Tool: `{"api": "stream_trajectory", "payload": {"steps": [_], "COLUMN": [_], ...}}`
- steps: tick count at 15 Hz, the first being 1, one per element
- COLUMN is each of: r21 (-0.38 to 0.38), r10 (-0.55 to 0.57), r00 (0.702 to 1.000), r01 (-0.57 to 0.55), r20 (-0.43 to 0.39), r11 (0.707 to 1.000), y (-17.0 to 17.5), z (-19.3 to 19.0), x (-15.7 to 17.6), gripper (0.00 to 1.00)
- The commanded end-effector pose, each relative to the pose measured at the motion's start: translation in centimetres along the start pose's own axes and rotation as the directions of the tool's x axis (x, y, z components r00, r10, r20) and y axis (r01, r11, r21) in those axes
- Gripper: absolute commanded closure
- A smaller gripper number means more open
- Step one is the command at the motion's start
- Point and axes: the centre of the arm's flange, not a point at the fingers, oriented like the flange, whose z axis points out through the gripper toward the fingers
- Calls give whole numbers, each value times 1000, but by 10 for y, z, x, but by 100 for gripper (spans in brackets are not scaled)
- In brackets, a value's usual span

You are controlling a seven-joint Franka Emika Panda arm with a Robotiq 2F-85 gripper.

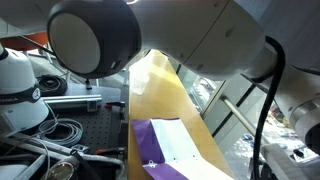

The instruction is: Close the purple file holder

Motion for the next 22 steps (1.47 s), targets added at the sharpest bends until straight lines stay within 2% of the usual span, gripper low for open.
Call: {"api": "stream_trajectory", "payload": {"steps": [1,4,8,11,17,22], "r21": [-86,-126,-176,-254,-421,-430], "r10": [-19,-41,-122,-213,-359,-415], "r00": [1000,999,992,976,931,907], "r01": [21,44,125,215,351,402], "r20": [21,27,29,36,63,67], "r11": [996,991,976,943,836,808], "y": [10,-1,-39,-80,-143,-197], "z": [-22,-27,-30,-37,-65,-52], "x": [-16,-16,-5,7,27,22], "gripper": [100,100,100,100,100,100]}}
